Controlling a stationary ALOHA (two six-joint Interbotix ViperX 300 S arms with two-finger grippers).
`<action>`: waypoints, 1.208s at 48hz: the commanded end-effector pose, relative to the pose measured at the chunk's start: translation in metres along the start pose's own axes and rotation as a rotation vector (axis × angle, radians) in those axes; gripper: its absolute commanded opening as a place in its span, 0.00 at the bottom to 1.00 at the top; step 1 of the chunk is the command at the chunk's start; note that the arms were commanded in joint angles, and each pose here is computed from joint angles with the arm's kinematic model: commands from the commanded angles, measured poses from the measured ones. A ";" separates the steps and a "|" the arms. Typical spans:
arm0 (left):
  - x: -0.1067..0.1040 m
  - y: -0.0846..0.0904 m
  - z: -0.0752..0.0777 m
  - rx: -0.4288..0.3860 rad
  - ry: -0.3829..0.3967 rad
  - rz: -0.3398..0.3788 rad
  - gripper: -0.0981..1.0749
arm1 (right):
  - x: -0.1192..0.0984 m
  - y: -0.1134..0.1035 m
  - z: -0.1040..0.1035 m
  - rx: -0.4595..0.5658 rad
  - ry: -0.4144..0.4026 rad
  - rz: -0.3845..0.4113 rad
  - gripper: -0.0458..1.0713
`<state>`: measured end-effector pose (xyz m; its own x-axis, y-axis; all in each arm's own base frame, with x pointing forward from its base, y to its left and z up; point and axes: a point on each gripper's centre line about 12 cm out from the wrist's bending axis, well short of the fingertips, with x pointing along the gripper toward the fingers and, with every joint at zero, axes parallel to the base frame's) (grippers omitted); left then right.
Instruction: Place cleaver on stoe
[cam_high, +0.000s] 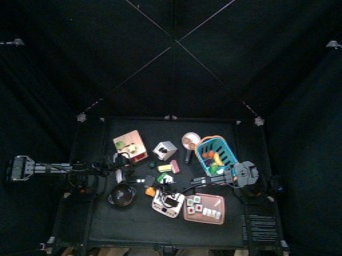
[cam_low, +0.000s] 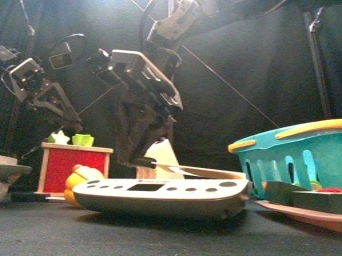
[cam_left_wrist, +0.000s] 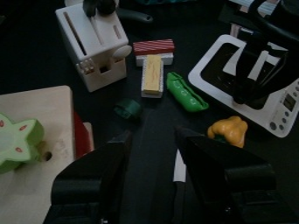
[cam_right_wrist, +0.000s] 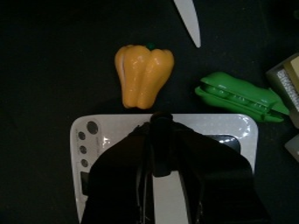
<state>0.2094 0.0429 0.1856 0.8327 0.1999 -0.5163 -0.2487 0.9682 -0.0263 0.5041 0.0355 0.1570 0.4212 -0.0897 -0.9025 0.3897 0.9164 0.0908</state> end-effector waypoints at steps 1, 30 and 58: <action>0.000 0.000 0.005 -0.004 -0.012 -0.001 0.79 | -0.017 0.002 0.012 0.008 -0.045 0.022 0.64; 0.000 0.000 0.005 -0.008 -0.012 -0.001 0.79 | -0.024 0.003 0.013 0.004 -0.051 0.022 0.71; 0.000 0.000 0.004 -0.008 -0.010 -0.001 0.79 | -0.025 0.006 0.014 -0.010 -0.068 0.026 0.71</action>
<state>0.2088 0.0428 0.1844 0.8310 0.1994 -0.5192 -0.2517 0.9673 -0.0314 0.5040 0.0366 0.1572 0.4221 -0.0985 -0.9012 0.3818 0.9209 0.0781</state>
